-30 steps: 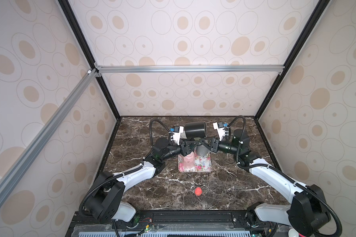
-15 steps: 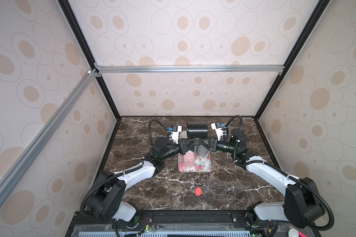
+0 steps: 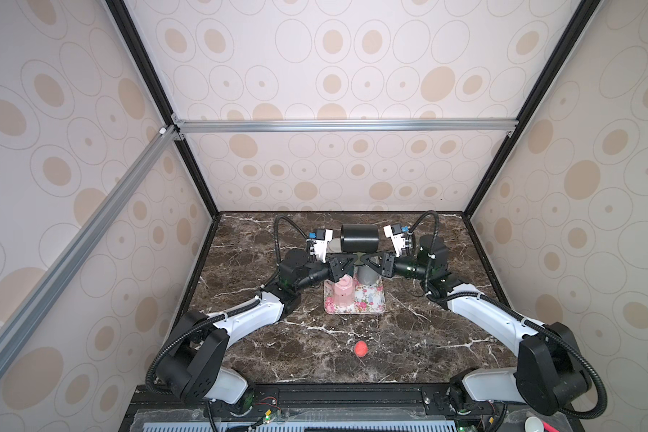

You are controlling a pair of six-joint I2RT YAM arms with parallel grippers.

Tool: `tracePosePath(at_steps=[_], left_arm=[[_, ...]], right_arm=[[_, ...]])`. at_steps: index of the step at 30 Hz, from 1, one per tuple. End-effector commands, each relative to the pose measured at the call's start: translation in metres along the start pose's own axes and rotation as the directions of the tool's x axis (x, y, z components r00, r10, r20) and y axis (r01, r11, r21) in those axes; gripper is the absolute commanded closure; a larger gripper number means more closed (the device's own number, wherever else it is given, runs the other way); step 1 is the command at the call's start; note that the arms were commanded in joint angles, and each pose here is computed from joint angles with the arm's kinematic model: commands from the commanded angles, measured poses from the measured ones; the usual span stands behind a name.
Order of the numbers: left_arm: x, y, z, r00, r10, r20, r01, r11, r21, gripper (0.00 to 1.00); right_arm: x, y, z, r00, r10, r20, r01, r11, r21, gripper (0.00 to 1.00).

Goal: Turn the mug right side up
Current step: 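Close the left gripper on the black mug's handle beside the right gripper, then open the right gripper and pull it back while the left gripper holds the mug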

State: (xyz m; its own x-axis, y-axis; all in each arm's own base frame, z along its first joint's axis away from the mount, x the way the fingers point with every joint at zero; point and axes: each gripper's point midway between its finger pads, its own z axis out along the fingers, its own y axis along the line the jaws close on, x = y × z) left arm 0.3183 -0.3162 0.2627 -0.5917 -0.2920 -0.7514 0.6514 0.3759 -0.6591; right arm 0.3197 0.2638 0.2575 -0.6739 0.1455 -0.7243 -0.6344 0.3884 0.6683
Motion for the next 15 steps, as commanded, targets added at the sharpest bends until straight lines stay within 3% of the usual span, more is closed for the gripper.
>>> tracePosePath(at_steps=[1,5,15], left_arm=[[-0.028,-0.044,-0.003,0.988,0.130,0.080,-0.137,0.985,0.101,1.00],[-0.028,-0.042,-0.003,0.987,0.137,0.081,-0.144,0.985,0.090,1.00],[-0.029,-0.023,0.002,0.986,0.157,0.054,-0.156,0.988,-0.018,1.00]], right_arm=[[-0.005,0.015,0.000,1.000,-0.027,0.016,0.028,0.998,-0.049,0.99],[-0.006,0.015,-0.004,0.999,-0.031,0.031,0.032,0.999,-0.036,0.79],[-0.004,0.006,-0.020,0.997,-0.043,0.069,0.041,0.999,0.035,0.45]])
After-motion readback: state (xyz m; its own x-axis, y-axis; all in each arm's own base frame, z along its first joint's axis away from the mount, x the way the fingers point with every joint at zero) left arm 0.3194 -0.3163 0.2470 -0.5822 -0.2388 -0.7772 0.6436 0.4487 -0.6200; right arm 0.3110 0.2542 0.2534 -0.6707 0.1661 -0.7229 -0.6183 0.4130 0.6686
